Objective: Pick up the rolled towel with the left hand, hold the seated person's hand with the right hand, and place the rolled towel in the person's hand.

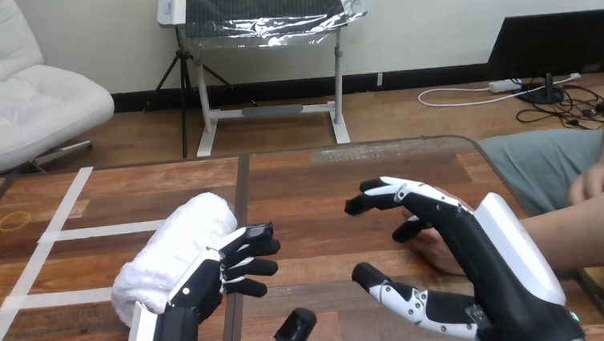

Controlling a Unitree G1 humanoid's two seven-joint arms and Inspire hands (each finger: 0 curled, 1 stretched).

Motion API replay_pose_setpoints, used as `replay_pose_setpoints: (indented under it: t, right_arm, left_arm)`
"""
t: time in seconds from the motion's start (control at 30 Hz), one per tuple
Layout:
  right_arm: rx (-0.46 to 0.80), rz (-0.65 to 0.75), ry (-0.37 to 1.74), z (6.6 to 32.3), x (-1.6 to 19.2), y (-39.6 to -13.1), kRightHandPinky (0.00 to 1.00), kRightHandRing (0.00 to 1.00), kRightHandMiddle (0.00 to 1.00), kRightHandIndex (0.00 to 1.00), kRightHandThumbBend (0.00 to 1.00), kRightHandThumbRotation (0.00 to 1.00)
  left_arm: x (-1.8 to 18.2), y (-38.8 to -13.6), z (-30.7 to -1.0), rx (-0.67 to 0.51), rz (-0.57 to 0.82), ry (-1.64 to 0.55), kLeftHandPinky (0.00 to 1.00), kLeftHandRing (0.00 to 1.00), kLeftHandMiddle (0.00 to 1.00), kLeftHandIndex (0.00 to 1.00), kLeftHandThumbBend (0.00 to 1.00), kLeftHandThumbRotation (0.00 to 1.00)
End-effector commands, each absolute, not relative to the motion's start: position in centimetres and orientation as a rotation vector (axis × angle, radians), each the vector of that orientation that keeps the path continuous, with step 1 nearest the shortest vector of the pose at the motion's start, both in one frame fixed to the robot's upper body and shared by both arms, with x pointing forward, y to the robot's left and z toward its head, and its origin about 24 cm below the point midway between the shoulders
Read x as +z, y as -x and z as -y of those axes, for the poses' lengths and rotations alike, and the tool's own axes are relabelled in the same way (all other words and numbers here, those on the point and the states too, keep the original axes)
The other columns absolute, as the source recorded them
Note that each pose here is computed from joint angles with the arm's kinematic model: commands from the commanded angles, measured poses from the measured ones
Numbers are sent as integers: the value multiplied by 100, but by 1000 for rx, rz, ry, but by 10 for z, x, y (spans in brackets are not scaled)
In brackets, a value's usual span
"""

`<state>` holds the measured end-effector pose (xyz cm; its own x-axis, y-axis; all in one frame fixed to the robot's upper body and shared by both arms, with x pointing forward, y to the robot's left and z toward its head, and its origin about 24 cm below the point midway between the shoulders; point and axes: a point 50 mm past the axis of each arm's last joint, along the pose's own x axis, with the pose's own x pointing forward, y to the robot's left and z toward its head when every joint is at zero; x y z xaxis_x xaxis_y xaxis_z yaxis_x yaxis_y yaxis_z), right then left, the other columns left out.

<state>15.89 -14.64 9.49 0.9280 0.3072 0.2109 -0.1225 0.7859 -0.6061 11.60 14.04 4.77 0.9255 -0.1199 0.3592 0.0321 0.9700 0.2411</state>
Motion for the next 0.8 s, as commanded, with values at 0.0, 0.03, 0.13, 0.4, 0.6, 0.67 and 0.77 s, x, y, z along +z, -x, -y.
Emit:
replay_pose_setpoints:
  t: [0.0, 0.03, 0.13, 0.4, 0.6, 0.67, 0.77]
  right_arm:
    - [210, 402, 635, 148, 114, -159, 60, 78, 82, 69, 46, 0]
    - [210, 406, 638, 149, 115, -159, 59, 78, 82, 68, 46, 0]
    - [211, 409, 642, 149, 116, -158, 59, 77, 81, 68, 47, 0]
    - [211, 405, 623, 149, 115, -153, 58, 77, 81, 68, 46, 0]
    - [208, 387, 602, 148, 116, -149, 58, 77, 81, 68, 44, 0]
    - [206, 382, 596, 148, 116, -147, 58, 77, 81, 68, 44, 0]
    - [202, 373, 584, 148, 116, -145, 58, 77, 81, 68, 44, 0]
  left_arm:
    - [72, -128, -139, -38, 534, -243, 60, 68, 74, 76, 66, 36]
    - [74, -128, -139, -39, 540, -253, 60, 68, 75, 76, 66, 36]
    - [77, -127, -141, -41, 554, -293, 61, 69, 75, 77, 65, 36]
    - [85, -124, -146, -60, 591, -441, 61, 72, 79, 81, 66, 40]
    - [90, -122, -149, -61, 607, -530, 64, 75, 82, 84, 67, 43]
    - [92, -121, -150, -60, 608, -550, 66, 76, 83, 85, 68, 45]
    - [94, -121, -151, -55, 616, -592, 68, 77, 84, 86, 69, 47]
